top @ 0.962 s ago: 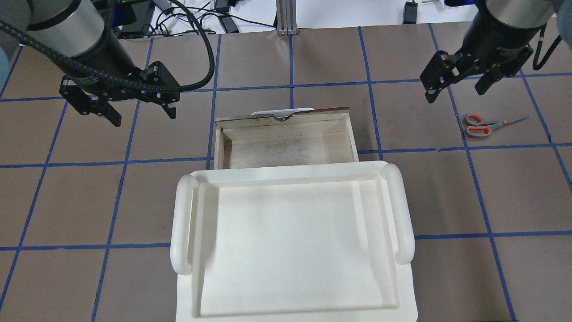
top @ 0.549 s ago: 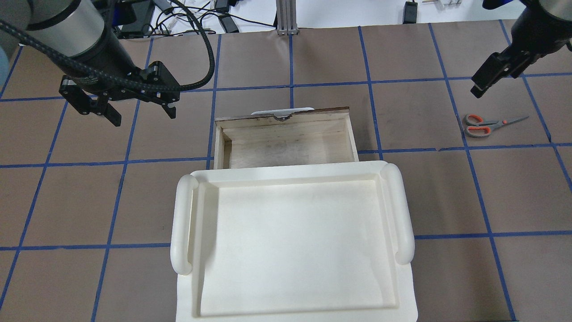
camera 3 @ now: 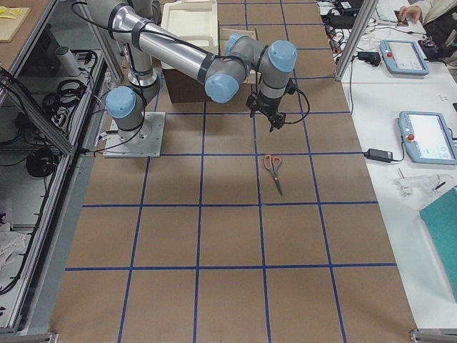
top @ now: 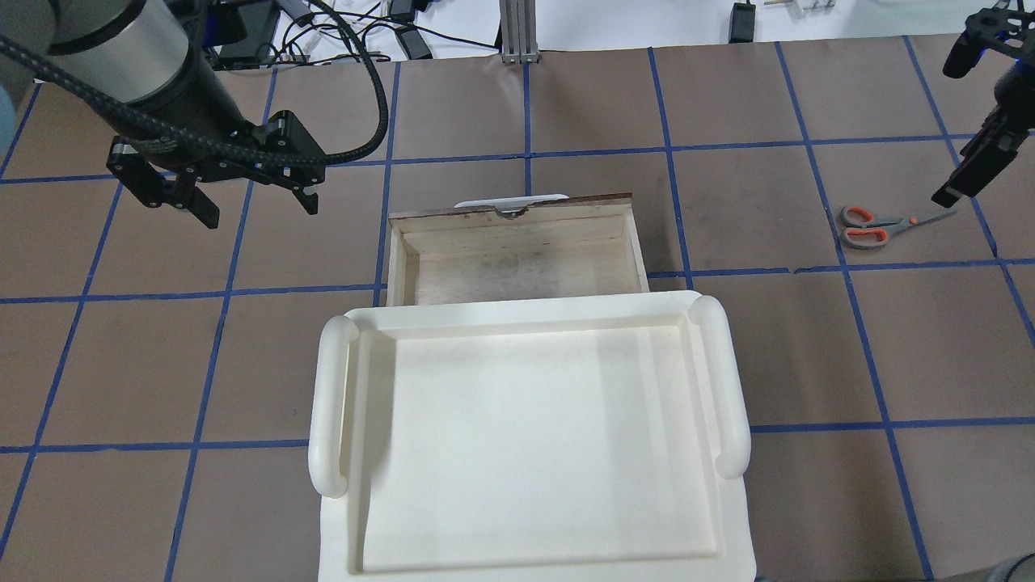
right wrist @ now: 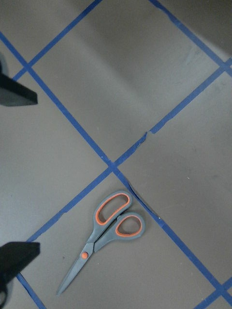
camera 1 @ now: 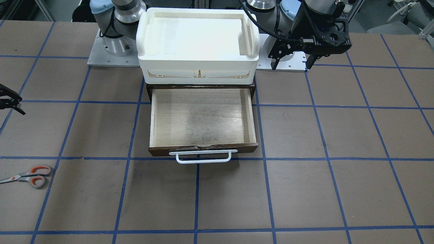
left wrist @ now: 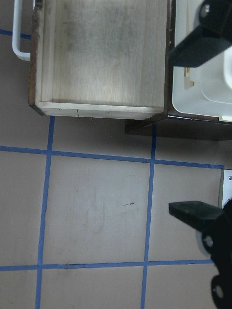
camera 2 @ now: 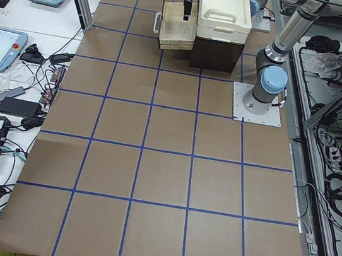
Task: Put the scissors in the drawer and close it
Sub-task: 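Move the right gripper over the grey-and-orange scissors and lower it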
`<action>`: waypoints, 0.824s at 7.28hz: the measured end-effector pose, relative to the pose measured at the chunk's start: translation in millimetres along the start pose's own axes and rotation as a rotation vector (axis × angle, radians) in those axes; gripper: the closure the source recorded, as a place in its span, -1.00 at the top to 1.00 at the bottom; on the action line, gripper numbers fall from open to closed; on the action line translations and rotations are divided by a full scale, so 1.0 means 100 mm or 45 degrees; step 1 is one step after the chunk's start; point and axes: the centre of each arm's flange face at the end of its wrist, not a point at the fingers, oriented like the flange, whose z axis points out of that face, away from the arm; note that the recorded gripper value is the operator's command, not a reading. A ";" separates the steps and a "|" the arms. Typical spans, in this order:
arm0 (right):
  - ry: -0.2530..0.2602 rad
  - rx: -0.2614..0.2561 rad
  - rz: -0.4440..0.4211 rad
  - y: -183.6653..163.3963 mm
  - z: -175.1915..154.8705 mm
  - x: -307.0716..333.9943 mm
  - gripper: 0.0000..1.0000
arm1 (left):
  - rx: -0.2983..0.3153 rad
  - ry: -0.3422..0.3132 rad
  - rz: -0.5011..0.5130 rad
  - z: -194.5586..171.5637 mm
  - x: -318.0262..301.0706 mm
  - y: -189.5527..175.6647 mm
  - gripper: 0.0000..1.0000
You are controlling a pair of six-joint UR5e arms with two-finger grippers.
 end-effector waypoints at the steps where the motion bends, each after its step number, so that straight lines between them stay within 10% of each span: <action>1: 0.037 0.007 -0.043 0.03 0.16 0.20 1.00 | 0.000 0.000 0.000 0.00 0.00 0.00 1.00; 6: 0.095 0.004 -0.625 -0.03 0.91 0.75 1.00 | 0.000 0.000 0.000 0.00 0.00 0.00 1.00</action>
